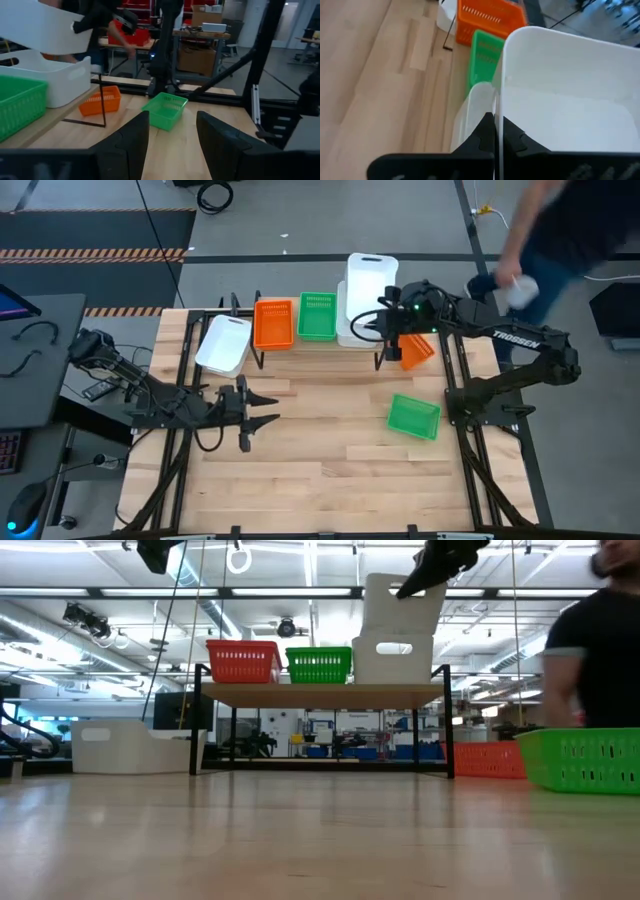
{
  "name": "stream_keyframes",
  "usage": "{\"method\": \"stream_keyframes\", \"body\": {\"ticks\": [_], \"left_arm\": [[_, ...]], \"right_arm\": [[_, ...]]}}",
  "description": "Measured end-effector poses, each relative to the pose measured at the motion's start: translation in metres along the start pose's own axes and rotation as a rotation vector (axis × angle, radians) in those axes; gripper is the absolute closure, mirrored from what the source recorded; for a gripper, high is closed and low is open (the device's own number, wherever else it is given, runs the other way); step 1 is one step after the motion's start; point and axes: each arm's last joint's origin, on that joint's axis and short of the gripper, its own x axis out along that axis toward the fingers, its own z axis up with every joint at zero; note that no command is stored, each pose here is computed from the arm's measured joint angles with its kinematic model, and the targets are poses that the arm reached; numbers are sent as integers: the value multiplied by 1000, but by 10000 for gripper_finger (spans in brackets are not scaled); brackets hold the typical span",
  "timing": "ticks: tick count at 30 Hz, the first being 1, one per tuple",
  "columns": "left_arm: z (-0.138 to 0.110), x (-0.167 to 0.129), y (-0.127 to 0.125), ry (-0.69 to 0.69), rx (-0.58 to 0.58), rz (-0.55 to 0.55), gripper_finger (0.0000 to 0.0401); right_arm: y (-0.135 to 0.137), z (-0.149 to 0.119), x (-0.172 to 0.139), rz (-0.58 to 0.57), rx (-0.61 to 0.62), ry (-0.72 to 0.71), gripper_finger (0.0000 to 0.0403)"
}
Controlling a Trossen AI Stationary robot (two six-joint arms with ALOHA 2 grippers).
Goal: Stack baskets on shelf by color
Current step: Stack the bottom white bin on top of the white bin on the shelf
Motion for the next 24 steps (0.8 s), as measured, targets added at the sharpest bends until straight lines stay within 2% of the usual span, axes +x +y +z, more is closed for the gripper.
{"method": "stream_keyframes", "body": {"ticks": [10, 19, 24], "left_arm": [[0, -1, -2, 3, -6, -20, 229], [-1, -1, -2, 5, 2, -20, 229], [-1, -1, -2, 10, 7, -19, 229]], "right_arm": [[0, -2, 3, 30, 13, 4, 403], [0, -6, 34, 81, 19, 63, 403], [1, -7, 40, 87, 23, 80, 400]]}}
